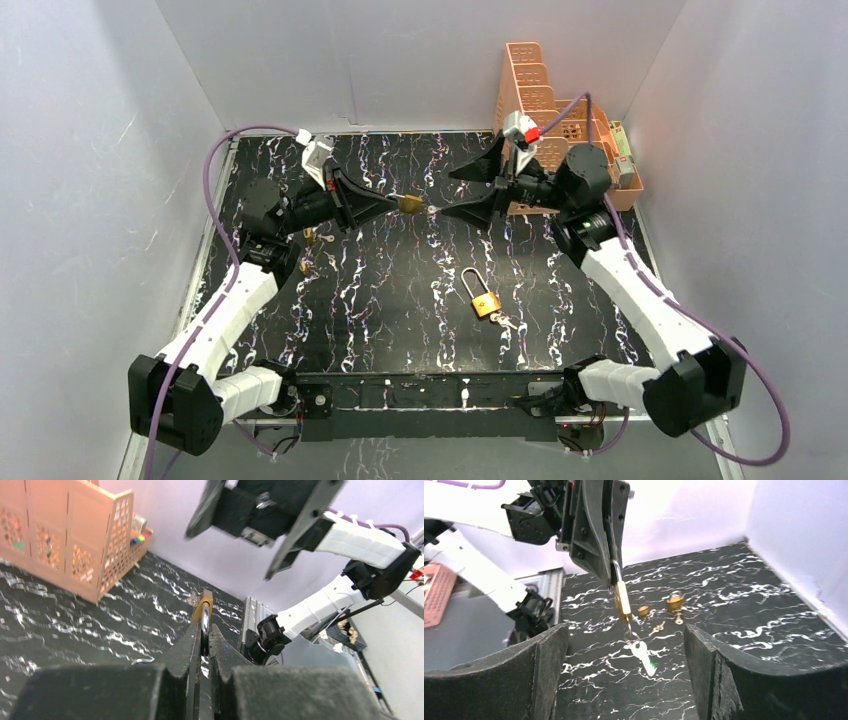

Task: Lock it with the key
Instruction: Lock the lock.

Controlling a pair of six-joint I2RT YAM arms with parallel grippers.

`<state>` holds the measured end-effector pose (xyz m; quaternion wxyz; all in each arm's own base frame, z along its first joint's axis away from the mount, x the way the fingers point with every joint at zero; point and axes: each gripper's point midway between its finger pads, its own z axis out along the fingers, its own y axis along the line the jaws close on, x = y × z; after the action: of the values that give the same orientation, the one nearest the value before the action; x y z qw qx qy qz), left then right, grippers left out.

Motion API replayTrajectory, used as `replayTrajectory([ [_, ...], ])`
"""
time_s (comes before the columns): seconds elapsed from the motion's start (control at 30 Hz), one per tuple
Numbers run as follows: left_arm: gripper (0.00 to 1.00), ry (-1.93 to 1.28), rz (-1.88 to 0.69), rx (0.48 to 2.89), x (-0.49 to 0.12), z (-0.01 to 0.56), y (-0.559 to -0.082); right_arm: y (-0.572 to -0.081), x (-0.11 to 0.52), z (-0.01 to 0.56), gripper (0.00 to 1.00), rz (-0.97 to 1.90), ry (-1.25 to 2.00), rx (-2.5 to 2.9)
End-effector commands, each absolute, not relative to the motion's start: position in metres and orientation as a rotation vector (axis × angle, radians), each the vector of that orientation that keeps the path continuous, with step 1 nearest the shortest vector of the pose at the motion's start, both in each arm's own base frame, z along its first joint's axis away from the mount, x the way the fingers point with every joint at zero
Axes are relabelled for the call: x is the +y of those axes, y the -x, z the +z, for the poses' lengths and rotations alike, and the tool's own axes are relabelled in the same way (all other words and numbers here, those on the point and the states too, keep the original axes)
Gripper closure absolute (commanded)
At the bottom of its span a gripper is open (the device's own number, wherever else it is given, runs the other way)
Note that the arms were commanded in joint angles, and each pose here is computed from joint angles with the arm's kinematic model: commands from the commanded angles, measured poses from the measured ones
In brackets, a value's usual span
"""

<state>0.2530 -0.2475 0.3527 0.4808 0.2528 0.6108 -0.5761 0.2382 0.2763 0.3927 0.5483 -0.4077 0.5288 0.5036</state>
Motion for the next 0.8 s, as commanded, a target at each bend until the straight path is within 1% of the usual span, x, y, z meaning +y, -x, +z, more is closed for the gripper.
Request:
replayTrajectory([
  [0.0,1.00,-0.722,-1.302,1.150,-0.241,0.408,-0.239,-0.224,0.285,0.405,0.11,1.303,1.089,1.093],
  [0.1,1.00,-0.737,-1.311,1.058,-0.241,0.414,-0.232,-0.223,0.292,0.407,0.13,1.312,1.109,1.014],
  [0.23,1.00,-0.754,-1.332,0.997,-0.241,0.419,-0.229,-0.220,0.303,0.411,0.18,1.318,1.133,0.943],
  [0.5,1.00,-0.756,-1.324,0.965,-0.243,0.421,-0.234,-0.222,0.324,0.413,0.34,1.355,1.154,0.926],
  [0.7,1.00,-0.755,-1.320,0.964,-0.244,0.418,-0.238,-0.227,0.333,0.415,0.42,1.362,1.146,0.927],
  [0.77,1.00,-0.756,-1.319,0.966,-0.244,0.417,-0.239,-0.228,0.335,0.416,0.43,1.364,1.146,0.925],
])
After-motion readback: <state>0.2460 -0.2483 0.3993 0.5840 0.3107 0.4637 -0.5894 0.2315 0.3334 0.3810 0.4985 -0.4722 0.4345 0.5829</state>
